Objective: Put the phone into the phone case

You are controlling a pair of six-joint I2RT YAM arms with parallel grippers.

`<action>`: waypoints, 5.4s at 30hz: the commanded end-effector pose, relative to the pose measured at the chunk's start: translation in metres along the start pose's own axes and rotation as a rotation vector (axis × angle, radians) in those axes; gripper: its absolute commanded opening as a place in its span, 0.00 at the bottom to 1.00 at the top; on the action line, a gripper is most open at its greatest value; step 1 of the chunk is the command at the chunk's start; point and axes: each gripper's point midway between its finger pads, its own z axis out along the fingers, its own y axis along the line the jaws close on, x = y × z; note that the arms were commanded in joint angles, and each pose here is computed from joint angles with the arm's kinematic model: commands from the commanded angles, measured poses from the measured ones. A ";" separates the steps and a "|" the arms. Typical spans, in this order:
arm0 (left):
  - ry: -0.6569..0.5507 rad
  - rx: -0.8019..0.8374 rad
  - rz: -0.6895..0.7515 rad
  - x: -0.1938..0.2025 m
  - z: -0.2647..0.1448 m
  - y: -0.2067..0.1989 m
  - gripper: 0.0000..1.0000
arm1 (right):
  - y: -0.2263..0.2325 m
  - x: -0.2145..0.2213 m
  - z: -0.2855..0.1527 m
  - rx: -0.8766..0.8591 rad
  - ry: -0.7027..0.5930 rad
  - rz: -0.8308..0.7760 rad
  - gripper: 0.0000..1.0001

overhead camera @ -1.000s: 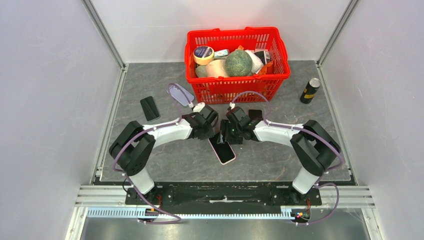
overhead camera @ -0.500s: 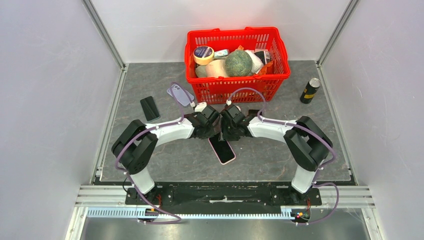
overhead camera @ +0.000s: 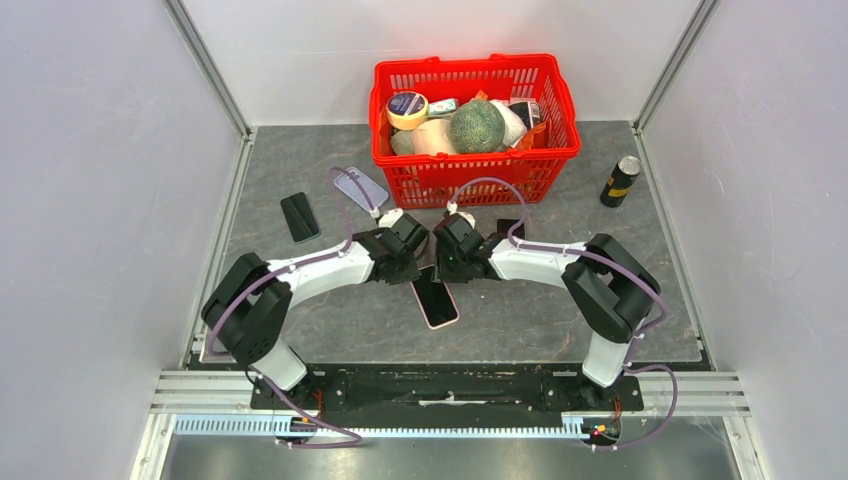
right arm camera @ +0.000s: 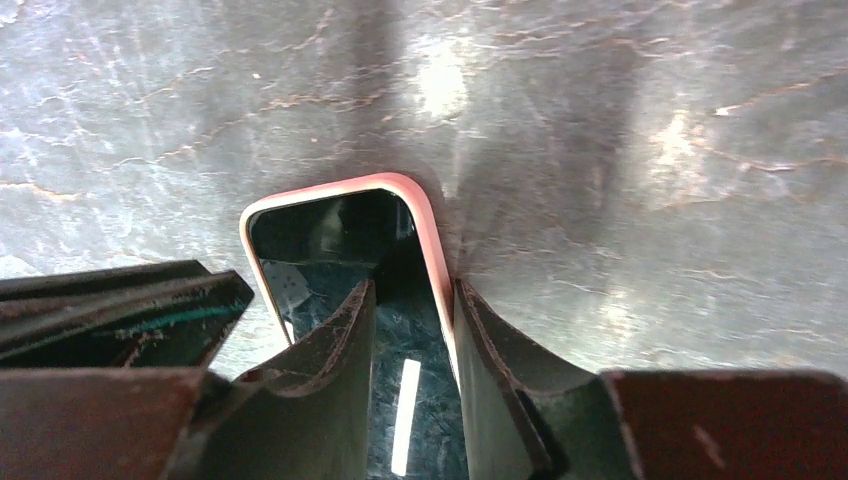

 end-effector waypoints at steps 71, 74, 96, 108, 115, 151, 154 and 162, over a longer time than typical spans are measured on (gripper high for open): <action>-0.082 0.175 -0.071 -0.018 -0.068 0.030 0.50 | 0.032 0.062 -0.042 -0.015 0.065 -0.252 0.97; -0.078 0.176 -0.074 -0.016 -0.066 0.032 0.50 | 0.035 0.064 -0.040 -0.013 0.073 -0.262 0.97; -0.066 0.195 -0.079 -0.015 -0.062 0.035 0.49 | 0.010 0.075 -0.026 0.283 0.039 -0.427 0.79; -0.056 0.200 -0.077 -0.011 -0.061 0.037 0.49 | -0.042 0.033 -0.034 0.357 0.002 -0.253 0.36; -0.052 0.211 -0.071 -0.012 -0.062 0.035 0.49 | -0.075 -0.008 -0.025 0.381 -0.018 -0.139 0.36; -0.156 0.095 -0.232 -0.063 -0.065 0.058 0.56 | -0.062 -0.057 -0.091 0.110 -0.188 -0.040 0.97; -0.205 0.014 -0.293 -0.090 -0.062 0.080 0.63 | -0.063 -0.049 -0.098 0.069 -0.206 -0.048 0.97; -0.255 -0.189 -0.457 -0.156 -0.033 0.150 0.68 | -0.067 -0.039 -0.110 0.002 -0.271 -0.054 0.97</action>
